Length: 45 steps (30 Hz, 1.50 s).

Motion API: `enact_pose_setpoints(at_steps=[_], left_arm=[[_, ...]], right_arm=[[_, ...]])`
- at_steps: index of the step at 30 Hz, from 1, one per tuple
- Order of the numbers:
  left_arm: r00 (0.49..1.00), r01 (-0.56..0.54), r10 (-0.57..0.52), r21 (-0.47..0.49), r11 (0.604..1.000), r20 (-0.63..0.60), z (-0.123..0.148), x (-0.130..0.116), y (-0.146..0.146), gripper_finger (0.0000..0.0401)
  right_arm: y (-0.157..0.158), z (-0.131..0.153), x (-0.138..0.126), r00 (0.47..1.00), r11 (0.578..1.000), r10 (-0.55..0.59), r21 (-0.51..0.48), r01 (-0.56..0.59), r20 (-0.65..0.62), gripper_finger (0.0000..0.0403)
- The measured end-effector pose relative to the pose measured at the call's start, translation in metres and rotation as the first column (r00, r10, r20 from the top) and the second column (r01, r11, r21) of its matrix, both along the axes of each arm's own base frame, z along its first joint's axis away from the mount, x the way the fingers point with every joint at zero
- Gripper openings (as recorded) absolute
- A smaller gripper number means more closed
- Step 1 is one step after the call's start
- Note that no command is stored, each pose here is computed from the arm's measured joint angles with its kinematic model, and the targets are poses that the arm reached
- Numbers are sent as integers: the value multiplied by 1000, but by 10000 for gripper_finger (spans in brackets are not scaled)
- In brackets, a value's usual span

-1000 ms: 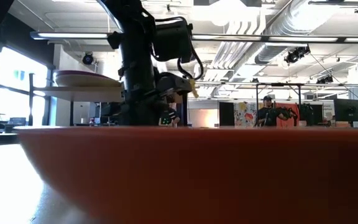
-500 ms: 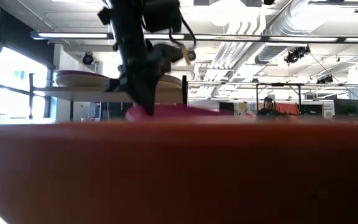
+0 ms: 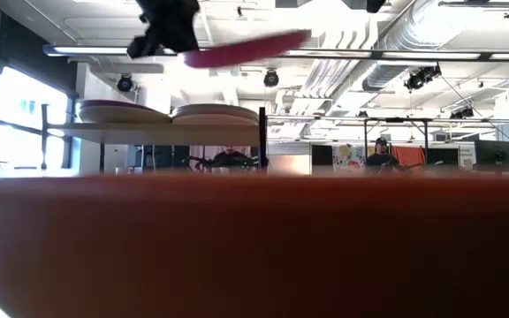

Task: Place and stack plates onto a shelf
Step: Stack the pink plate on top of the purple plate on the shelf

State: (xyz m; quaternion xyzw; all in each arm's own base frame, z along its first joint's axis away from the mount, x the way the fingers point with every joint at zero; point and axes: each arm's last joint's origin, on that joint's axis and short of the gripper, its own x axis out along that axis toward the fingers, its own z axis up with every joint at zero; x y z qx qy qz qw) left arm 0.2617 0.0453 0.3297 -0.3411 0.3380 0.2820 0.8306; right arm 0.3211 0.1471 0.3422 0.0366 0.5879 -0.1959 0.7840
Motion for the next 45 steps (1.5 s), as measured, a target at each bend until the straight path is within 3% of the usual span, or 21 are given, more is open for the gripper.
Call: enact_pose_setpoints(at_steps=[5, 9, 15, 21, 30, 35, 45], left_arm=[[985, -149, 141, 81, 985, 100, 31, -43, 20, 1], [950, -293, 273, 126, 948, 149, 48, -80, 32, 1], [864, -499, 467, 200, 843, 190, 62, -127, 46, 3], [774, -631, 594, 207, 747, 219, 66, -149, 61, 3], [769, -635, 639, 121, 763, 10, 46, -163, 86, 4], [769, -636, 638, 59, 769, -41, 41, -169, 98, 5], [730, -663, 658, 43, 747, -183, 66, -187, 104, 5]], right_arm=[[-2, 0, 1, 1000, 1000, 8, -21, -8, 3, 119], [-5, 0, 2, 1000, 1000, 7, -24, -7, 3, 119], [-10, 0, 4, 1000, 1000, 9, -30, -10, -3, 119], [-17, 0, 7, 1000, 999, -12, -30, 12, -3, 119], [-23, 0, 9, 1000, 999, 4, -40, -4, -12, 119], [-27, 0, 11, 1000, 999, 14, -48, -15, -19, 119], [-37, 0, 15, 1000, 998, 6, -57, -8, -26, 119]])
